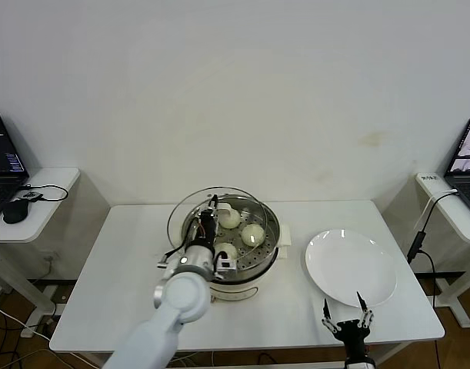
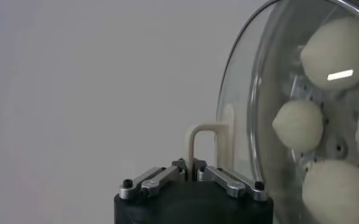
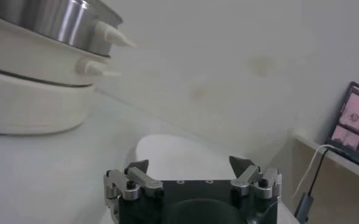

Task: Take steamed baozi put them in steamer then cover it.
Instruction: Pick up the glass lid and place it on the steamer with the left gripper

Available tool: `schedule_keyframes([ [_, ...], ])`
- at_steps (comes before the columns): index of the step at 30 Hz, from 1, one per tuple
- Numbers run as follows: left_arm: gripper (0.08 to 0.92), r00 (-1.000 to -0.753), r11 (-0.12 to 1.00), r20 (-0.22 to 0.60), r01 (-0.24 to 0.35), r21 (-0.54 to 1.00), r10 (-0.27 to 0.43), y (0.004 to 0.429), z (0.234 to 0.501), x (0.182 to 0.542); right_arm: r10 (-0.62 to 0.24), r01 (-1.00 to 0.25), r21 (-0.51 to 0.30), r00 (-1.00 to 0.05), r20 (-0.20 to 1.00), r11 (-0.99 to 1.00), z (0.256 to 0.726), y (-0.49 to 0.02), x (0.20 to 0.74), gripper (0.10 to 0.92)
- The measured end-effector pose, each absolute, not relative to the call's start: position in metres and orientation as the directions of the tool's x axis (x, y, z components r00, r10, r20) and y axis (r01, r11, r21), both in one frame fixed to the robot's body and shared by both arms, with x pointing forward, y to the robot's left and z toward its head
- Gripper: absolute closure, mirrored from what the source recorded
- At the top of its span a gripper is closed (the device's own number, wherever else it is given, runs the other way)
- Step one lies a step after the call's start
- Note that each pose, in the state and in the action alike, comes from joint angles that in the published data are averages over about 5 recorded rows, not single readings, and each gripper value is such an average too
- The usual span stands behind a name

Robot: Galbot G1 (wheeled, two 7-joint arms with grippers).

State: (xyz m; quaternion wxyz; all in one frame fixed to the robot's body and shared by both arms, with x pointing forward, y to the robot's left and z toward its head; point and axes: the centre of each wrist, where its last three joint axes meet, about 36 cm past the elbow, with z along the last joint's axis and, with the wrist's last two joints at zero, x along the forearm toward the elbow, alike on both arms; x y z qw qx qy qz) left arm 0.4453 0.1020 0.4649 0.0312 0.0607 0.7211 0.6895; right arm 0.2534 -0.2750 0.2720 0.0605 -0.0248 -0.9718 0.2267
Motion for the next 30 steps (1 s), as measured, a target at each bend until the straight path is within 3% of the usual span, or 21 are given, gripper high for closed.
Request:
schedule_keyframes([
  [12, 0.863, -0.991, 0.034, 0.057, 0.061, 0.998, 0.121, 0.073, 0.451, 0.454, 0.062, 0.004, -0.467, -0.992, 0.109, 0.884, 0.270, -0.273, 0.250, 0.199],
  [30, 0.863, -0.991, 0.020, 0.068, 0.071, 0.997, 0.112, 0.063, 0.436, 0.454, 0.050, -0.010, -0.472, -0.992, 0.115, 0.882, 0.268, -0.270, 0.248, 0.199],
])
